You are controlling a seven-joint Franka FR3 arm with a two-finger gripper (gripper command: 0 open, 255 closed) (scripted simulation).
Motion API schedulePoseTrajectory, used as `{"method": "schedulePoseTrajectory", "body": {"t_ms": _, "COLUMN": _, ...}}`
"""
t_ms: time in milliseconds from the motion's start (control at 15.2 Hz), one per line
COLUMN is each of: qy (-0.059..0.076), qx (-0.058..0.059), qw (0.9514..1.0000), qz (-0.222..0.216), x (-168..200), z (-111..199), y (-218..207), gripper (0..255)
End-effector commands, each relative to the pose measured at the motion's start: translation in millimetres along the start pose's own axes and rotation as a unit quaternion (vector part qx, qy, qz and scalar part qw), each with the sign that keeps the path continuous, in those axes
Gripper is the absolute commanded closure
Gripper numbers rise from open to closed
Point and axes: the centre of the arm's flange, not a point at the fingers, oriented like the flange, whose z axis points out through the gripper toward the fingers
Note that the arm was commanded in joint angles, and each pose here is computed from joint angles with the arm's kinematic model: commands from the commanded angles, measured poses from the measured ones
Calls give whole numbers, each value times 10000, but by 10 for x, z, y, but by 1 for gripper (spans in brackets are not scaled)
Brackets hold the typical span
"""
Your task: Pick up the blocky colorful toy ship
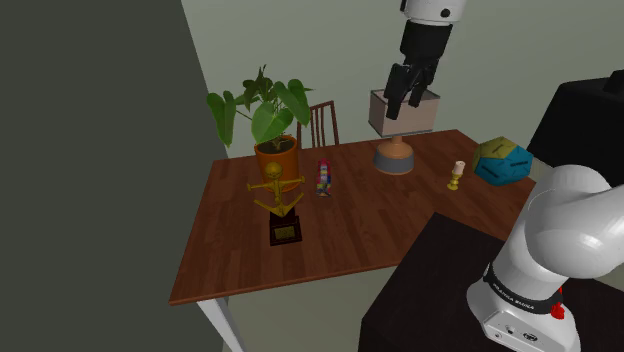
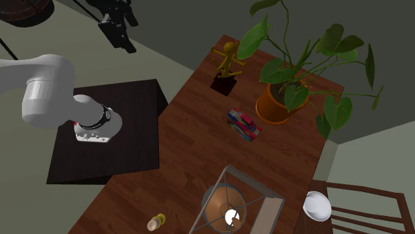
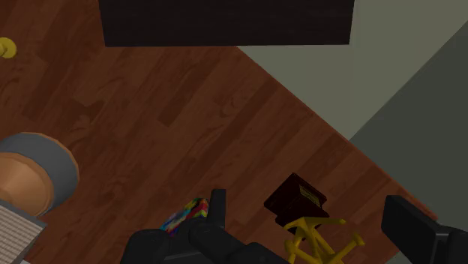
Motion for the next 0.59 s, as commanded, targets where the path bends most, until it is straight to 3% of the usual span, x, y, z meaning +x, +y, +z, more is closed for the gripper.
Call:
{"method": "schedulePoseTrajectory", "body": {"t_ms": 0, "qy": 0, "qx": 0, "qw": 10000, "qz": 0, "x": 0, "z": 0, "y": 0, "gripper": 0}}
{"method": "schedulePoseTrajectory", "body": {"t_ms": 528, "qy": -149, "qx": -34, "qw": 9989, "qz": 445, "x": 684, "z": 838, "y": 78, "gripper": 0}}
